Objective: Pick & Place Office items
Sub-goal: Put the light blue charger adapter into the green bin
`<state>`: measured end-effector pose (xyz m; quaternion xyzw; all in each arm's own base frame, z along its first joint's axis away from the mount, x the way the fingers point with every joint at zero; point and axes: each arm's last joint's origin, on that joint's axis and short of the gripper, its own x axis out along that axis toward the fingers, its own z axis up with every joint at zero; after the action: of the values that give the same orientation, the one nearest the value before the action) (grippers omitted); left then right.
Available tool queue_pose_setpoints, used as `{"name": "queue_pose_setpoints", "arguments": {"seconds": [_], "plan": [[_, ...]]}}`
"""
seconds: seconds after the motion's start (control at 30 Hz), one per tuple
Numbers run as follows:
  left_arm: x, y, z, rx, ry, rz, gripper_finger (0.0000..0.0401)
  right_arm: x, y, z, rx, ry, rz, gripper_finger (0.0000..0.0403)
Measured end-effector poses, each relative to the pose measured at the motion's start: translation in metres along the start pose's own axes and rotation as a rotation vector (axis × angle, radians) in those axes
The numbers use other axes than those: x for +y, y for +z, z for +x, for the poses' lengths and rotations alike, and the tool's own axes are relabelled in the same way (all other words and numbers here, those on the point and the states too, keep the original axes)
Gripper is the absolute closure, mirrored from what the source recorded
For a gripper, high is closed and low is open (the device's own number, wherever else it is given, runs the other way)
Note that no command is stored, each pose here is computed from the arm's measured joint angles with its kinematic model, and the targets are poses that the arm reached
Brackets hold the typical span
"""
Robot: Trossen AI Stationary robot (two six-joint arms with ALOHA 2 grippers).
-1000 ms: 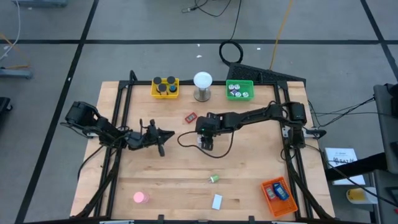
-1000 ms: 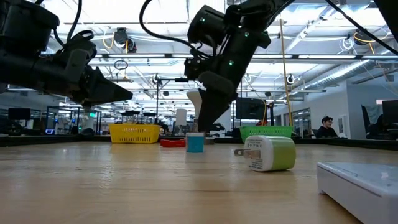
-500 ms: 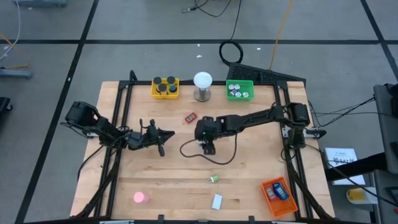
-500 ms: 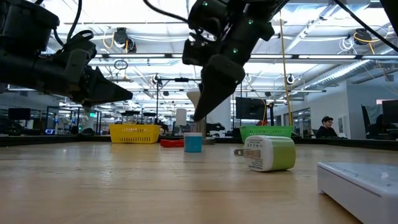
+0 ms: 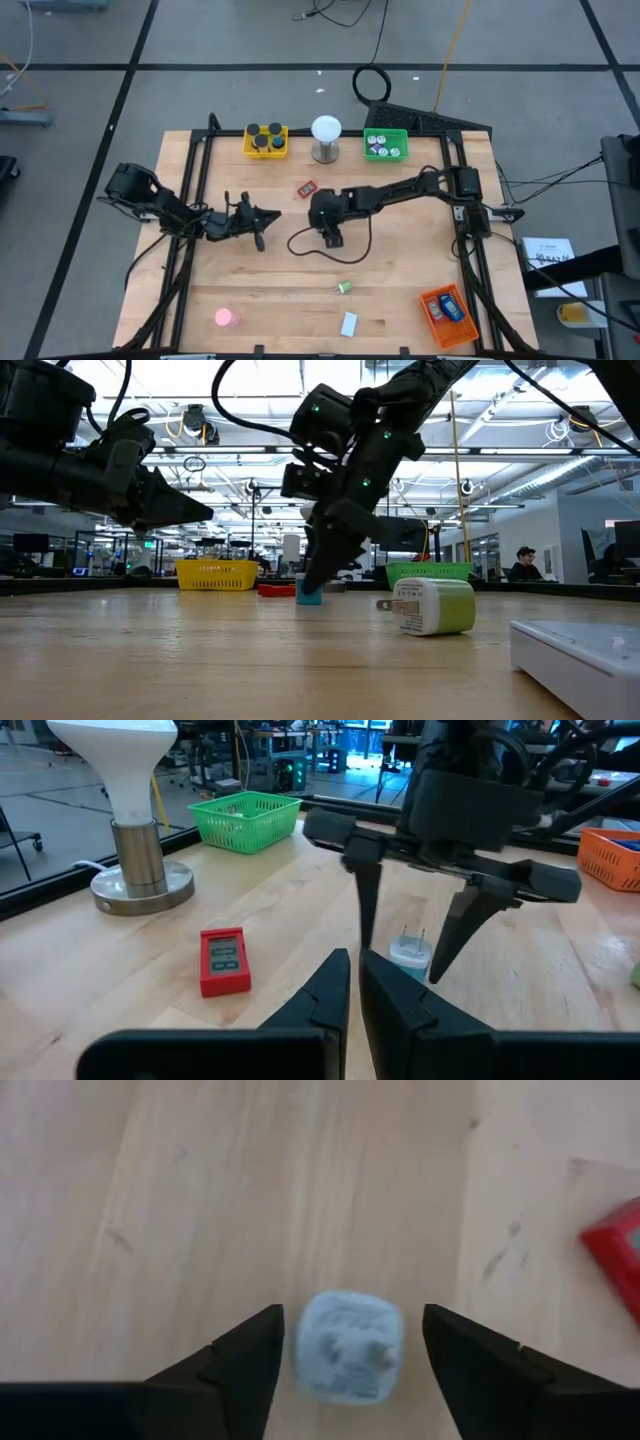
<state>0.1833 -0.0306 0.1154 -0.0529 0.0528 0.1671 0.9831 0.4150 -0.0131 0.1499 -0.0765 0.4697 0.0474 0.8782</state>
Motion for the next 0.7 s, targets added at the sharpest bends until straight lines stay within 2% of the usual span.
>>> {"name": "queue_pose_setpoints", "arguments": {"seconds": [0.27,0.33,0.5,0.6,0.7], "plan": [[0.0,0.0,0.0,0.0,0.0,-0.002,0.0373,0.0,0.0,-0.001,-0.001,-0.001,0.015,0.0264],[0.0,0.0,0.0,0.0,0.0,-0.003,0.0373,-0.001,0.002,-0.012,0.001,-0.011,0.035,0.027],[0.0,0.0,0.0,-0.002,-0.001,-0.007,0.0373,-0.027,0.004,-0.065,0.016,-0.124,0.124,0.027],[0.0,0.001,0.0,-0.006,-0.001,-0.015,0.0373,-0.06,-0.006,-0.109,0.029,-0.242,0.259,0.027],[0.0,0.001,0.0,-0.007,0.003,-0.017,0.0373,-0.096,-0.025,-0.154,0.015,-0.362,0.451,0.027]]}}
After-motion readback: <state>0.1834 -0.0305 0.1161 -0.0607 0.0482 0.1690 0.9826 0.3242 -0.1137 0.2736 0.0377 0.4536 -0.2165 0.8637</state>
